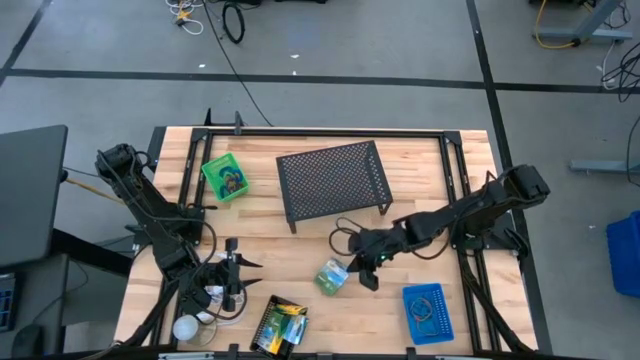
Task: Pick & Place Office Desk Supplies
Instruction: Put the yellow crayon box into the black bin
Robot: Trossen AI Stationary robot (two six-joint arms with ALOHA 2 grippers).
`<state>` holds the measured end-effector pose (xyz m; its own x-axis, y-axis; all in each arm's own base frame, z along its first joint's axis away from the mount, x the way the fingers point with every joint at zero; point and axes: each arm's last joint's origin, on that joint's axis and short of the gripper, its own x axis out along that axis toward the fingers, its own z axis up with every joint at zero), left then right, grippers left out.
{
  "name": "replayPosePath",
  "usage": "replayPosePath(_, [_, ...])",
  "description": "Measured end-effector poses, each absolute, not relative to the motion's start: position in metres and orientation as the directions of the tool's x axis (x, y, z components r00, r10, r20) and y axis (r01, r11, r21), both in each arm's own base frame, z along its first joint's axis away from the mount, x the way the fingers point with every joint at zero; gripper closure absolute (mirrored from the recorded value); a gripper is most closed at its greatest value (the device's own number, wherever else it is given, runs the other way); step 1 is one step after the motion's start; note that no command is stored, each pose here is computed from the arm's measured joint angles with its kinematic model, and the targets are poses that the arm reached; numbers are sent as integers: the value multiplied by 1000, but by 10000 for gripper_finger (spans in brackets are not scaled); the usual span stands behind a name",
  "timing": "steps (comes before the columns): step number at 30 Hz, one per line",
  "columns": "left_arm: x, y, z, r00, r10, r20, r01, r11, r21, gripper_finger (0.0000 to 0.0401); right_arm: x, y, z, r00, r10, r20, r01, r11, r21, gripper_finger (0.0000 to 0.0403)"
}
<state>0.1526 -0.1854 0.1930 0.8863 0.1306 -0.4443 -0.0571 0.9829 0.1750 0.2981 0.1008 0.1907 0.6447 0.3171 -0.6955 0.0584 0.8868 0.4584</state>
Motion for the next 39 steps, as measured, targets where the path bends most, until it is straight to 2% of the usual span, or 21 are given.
replayPosePath(12, [152, -185, 193, 884, 133, -447, -56, 982, 182, 239, 315, 114, 256, 656, 245, -714, -10, 949, 316, 403])
replayPosePath(28, [146, -176, 187, 859, 223, -461, -149, 970, 191, 239, 326, 117, 294, 722, 271, -637, -119, 955, 271, 403])
replayPosePath(39, [137, -177, 188, 877, 254, -409, -189, 963, 192, 239, 376, 145, 294, 698, 371, -612, -314, 927, 203, 403])
